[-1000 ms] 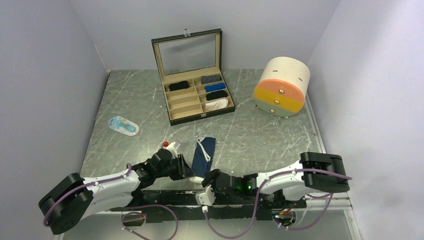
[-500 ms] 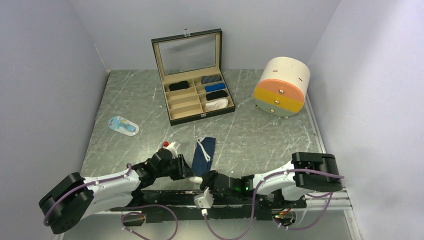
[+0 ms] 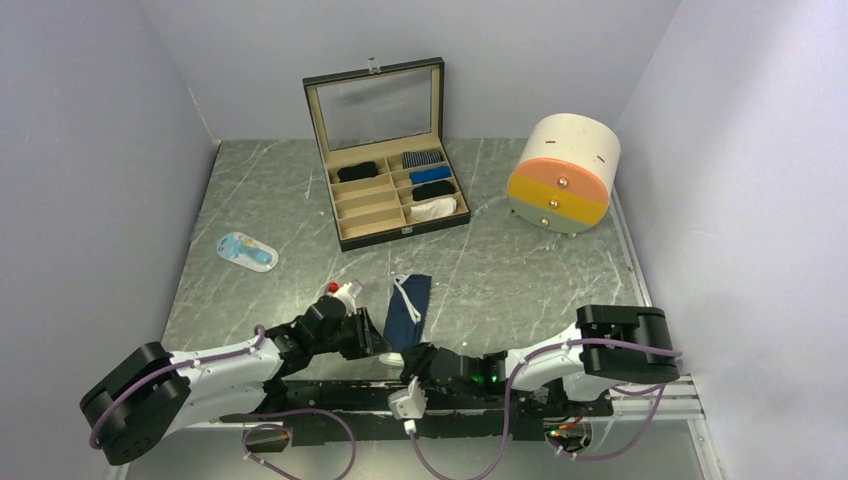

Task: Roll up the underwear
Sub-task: Roll the underwear to the center of the board.

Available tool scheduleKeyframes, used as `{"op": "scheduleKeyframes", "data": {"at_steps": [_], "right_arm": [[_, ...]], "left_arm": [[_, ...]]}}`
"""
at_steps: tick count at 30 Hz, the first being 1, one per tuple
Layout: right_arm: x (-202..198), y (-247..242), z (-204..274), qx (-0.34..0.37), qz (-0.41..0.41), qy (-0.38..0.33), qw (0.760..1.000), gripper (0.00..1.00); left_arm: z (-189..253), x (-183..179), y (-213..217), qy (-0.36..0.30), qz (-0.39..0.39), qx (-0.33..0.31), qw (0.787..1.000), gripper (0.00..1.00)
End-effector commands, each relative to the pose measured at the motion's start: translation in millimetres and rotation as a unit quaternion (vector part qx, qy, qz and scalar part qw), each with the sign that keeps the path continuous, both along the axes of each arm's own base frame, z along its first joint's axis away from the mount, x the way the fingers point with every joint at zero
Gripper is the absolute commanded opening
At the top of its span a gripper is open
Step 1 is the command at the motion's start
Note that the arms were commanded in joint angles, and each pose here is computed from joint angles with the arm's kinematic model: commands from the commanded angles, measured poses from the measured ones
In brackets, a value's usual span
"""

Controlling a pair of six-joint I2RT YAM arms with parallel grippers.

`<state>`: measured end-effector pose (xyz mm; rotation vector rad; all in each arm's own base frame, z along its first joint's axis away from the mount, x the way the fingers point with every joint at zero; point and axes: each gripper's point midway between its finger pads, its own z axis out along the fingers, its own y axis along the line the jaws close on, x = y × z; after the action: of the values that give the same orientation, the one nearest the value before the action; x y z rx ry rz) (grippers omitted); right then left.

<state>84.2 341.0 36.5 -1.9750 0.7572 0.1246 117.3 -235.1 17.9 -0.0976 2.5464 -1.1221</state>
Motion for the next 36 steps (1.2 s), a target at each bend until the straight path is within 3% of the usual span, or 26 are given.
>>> {"op": "scheduleKeyframes", "data": {"at_steps": [1, 9, 13, 26, 33, 36], "right_arm": [[-4.4, 12.7, 11.0, 0.019, 0.015, -0.004, 1.0, 0.39], [-4.8, 10.2, 10.2, 0.02, 0.01, 0.004, 1.0, 0.28], [-9.0, 9.6, 3.2, 0.005, 0.014, 0.017, 1.0, 0.36], [-12.2, 8.3, -9.9, -0.025, 0.015, 0.027, 0.999, 0.37], [-1.0, 5.2, -8.1, -0.014, -0.009, 0.002, 1.0, 0.28], [7.2, 10.6, -3.3, 0.008, -0.039, -0.002, 0.999, 0.15]], "left_arm": [[-47.4, -21.2, 40.0, 0.041, 0.001, 0.107, 0.993, 0.35], [-47.0, -21.1, 41.4, 0.039, 0.003, 0.108, 0.993, 0.35], [-46.3, -20.2, 42.0, 0.038, 0.006, 0.109, 0.993, 0.35], [-45.9, -19.1, 44.6, 0.036, 0.01, 0.117, 0.992, 0.35], [-45.7, -18.8, 42.0, 0.035, 0.007, 0.111, 0.993, 0.35], [-44.1, -17.5, 42.2, 0.033, 0.01, 0.111, 0.993, 0.35]]}}
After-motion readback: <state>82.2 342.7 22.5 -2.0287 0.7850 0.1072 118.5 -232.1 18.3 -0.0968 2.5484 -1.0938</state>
